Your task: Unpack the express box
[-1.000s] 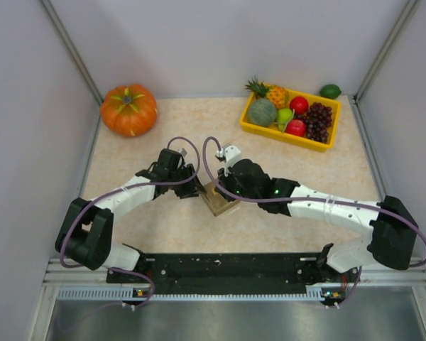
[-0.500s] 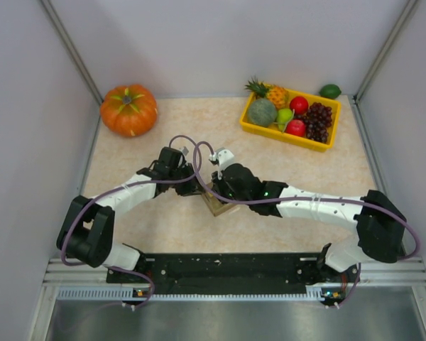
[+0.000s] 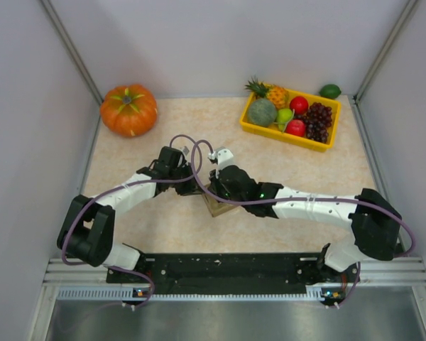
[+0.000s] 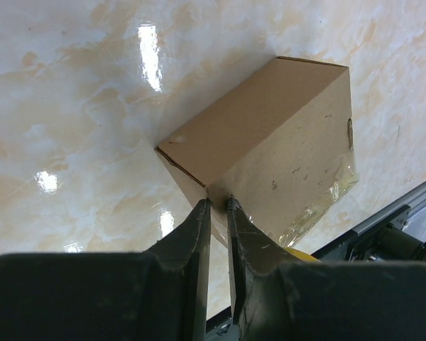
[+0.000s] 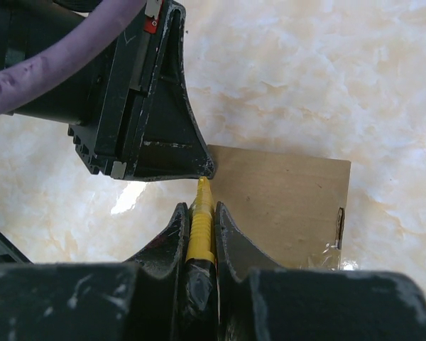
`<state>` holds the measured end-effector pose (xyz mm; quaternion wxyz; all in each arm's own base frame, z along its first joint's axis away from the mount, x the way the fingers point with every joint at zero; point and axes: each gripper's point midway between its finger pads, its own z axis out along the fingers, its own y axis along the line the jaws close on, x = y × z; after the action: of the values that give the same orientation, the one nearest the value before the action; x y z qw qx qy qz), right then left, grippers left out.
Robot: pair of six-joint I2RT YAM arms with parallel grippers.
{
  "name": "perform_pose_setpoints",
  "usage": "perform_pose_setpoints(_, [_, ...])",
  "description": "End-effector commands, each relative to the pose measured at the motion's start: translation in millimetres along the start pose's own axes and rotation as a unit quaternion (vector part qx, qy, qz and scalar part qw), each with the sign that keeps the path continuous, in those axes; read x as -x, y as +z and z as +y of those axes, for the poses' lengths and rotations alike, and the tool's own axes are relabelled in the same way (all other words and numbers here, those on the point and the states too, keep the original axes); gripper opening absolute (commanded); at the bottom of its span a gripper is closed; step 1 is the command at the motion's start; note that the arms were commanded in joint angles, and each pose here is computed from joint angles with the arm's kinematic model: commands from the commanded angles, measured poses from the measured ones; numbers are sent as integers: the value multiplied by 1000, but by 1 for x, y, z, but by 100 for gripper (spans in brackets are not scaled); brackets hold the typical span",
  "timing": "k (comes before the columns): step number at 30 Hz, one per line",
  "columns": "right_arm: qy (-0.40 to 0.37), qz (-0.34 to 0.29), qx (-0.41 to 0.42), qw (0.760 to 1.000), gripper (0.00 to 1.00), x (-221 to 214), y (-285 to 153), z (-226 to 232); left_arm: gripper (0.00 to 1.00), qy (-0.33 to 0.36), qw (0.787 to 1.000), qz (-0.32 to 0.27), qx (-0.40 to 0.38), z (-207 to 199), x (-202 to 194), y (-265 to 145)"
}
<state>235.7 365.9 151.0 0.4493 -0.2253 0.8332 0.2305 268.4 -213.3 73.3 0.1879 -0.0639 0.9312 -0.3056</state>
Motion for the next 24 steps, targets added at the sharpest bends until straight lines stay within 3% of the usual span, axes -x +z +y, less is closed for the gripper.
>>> perform_pose_setpoints(1, [29,-66,4,997,0,45,-8,15,17,3,999,23,37,18,-10,2])
perform_pose_setpoints(13, [56,-28,-43,997,0,29,1,5,3,-66,995,46,59,25,-22,5])
perform_pose_setpoints(24, [70,-31,-74,994,0,27,-25,-15,6,-107,992,40,52,25,-24,4])
